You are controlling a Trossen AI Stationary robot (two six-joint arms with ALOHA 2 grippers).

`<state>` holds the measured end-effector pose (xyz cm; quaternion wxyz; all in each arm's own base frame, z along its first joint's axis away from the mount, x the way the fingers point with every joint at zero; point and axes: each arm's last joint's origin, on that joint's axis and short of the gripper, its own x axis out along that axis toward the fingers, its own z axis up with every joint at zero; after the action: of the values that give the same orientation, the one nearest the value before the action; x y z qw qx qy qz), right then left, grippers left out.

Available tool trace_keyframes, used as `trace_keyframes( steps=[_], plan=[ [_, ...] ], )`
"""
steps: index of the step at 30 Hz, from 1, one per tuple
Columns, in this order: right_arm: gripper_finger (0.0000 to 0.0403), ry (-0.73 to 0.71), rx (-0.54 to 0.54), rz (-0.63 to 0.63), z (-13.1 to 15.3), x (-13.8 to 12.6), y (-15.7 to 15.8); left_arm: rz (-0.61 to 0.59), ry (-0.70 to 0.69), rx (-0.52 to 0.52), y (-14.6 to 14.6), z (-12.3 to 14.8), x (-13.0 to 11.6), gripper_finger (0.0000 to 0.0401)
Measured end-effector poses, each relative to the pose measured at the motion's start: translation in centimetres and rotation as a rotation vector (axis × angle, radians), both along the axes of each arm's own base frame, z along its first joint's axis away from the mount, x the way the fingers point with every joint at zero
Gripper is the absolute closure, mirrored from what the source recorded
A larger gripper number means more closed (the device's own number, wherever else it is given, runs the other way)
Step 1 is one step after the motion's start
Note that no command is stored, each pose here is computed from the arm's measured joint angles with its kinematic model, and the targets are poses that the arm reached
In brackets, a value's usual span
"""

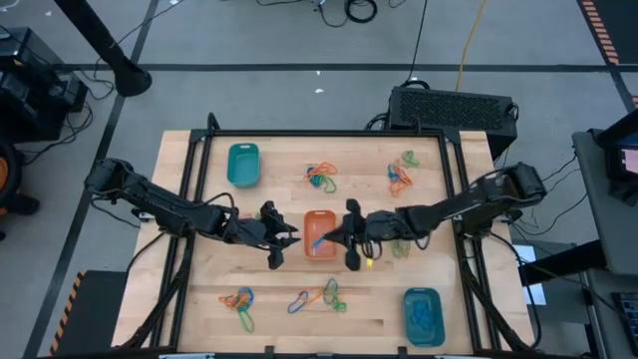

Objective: Sort rubber bands into baskets
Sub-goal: Put the blue rubber band into the blue bin

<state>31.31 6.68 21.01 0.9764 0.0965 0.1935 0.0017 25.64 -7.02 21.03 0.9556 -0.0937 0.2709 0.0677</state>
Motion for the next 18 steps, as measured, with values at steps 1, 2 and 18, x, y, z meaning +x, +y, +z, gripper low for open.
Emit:
trace_keyframes(
  steps=[1, 2, 18],
  plan=[
    [0.0403, 0.034, 0.019, 0.018, 0.3, -0.6, 0.4, -0.009, 0.014, -0.004, 0.0, 0.0, -0.2, 0.0254],
    [0.0403, 0.068, 0.040, 0.033, 0.5, -1.2, 0.8, -0.008, 0.036, -0.012, 0.1, 0.0, -0.5, 0.0252],
    [0.0402, 0.484, 0.591, 0.214, 2.8, -9.6, 8.5, 0.149, 0.547, -0.174, 0.4, -2.5, -5.1, 0.0250]
  ],
)
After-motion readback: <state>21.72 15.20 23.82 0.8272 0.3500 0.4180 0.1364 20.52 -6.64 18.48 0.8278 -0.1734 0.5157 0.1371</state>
